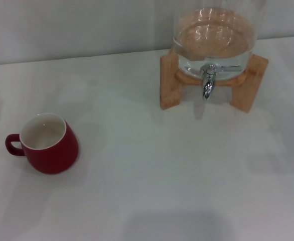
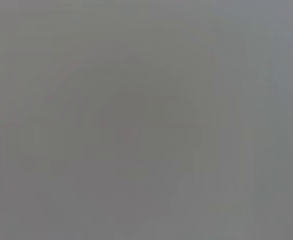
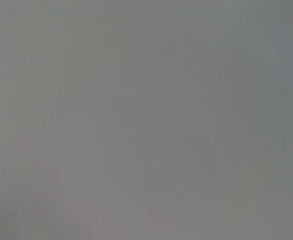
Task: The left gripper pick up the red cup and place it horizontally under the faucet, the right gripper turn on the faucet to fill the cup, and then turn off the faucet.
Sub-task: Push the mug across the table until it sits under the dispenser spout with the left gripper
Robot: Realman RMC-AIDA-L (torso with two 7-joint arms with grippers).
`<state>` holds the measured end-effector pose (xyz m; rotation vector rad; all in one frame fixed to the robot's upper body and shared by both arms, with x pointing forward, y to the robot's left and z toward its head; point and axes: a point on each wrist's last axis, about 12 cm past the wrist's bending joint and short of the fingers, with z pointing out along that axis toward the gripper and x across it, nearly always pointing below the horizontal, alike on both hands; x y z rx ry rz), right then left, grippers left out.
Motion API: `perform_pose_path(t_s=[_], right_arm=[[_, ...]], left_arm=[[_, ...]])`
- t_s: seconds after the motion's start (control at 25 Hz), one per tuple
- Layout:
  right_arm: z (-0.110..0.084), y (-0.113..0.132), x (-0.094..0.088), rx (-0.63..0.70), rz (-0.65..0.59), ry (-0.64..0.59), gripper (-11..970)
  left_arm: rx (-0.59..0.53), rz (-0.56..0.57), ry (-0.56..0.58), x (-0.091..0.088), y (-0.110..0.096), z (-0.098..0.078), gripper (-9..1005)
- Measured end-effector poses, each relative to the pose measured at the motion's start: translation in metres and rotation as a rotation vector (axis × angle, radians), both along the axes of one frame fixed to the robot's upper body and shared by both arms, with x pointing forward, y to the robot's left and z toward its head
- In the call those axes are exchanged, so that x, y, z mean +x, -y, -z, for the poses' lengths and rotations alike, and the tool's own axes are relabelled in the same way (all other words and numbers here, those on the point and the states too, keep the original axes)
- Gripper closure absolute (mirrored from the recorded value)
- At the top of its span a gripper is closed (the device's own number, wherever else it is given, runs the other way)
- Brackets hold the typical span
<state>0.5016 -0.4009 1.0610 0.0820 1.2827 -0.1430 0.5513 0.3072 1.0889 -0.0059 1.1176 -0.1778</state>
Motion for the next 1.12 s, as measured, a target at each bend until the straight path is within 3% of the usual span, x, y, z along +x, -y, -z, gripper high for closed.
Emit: perform_pose_path(t_s=[0.68, 1.12], right_arm=[[-0.001, 0.001, -0.001, 0.0, 0.0, 0.004, 342], [-0.001, 0.001, 0.002, -0.002, 0.001, -0.004, 342]], left_arm=[[0.004, 0.006, -0.008, -0.003, 0.0, 0.003, 243], [0.011, 0.006, -0.059, -0.027, -0.003, 0.021, 242]])
